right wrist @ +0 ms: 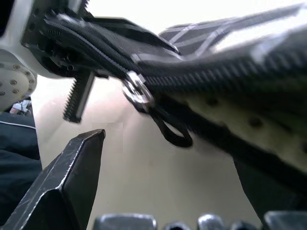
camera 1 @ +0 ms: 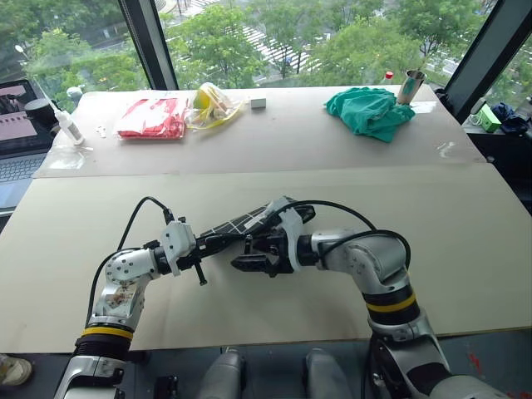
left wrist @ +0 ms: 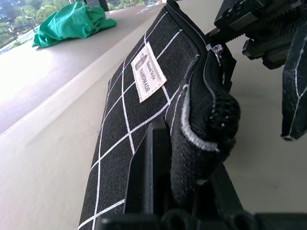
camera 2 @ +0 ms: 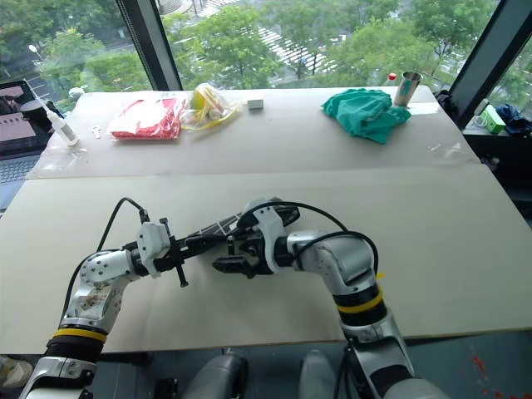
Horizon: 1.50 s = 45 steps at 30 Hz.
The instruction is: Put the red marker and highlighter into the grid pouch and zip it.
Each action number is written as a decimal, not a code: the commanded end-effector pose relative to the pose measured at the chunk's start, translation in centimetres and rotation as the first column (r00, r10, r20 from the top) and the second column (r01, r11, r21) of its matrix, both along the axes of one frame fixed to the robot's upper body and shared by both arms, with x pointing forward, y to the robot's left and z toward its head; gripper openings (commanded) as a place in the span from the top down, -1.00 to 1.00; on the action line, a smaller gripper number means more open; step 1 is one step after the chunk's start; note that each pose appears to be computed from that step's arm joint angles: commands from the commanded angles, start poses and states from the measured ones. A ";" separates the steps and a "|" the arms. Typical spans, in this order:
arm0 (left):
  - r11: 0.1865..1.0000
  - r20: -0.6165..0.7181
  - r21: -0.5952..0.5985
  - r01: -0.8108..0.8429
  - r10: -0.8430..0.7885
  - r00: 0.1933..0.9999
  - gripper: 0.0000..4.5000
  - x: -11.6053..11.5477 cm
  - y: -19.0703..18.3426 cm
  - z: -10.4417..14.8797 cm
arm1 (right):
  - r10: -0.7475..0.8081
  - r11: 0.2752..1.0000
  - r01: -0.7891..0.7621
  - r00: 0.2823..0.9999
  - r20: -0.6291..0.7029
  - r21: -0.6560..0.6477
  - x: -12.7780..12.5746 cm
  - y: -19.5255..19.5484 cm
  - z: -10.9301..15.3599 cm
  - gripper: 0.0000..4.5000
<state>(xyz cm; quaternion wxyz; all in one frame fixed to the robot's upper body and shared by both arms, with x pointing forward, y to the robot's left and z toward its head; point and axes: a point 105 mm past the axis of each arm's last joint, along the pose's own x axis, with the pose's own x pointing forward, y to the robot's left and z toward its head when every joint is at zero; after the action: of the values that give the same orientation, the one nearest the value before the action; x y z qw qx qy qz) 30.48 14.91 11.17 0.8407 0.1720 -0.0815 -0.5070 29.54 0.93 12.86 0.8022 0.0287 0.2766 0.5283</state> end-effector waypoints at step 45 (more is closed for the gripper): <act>1.000 0.026 -0.004 0.005 -0.005 1.000 1.00 0.3 0.0 0.6 | 0.206 0.822 0.169 0.803 0.559 -0.545 3.0 -18.2 6.1 0.99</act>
<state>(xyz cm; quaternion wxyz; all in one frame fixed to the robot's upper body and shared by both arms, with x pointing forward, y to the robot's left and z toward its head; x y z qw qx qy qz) 30.49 14.35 11.21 0.8334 0.1725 -0.0843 -0.5182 31.45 -16.06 17.14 0.8148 -0.3258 0.1929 0.4391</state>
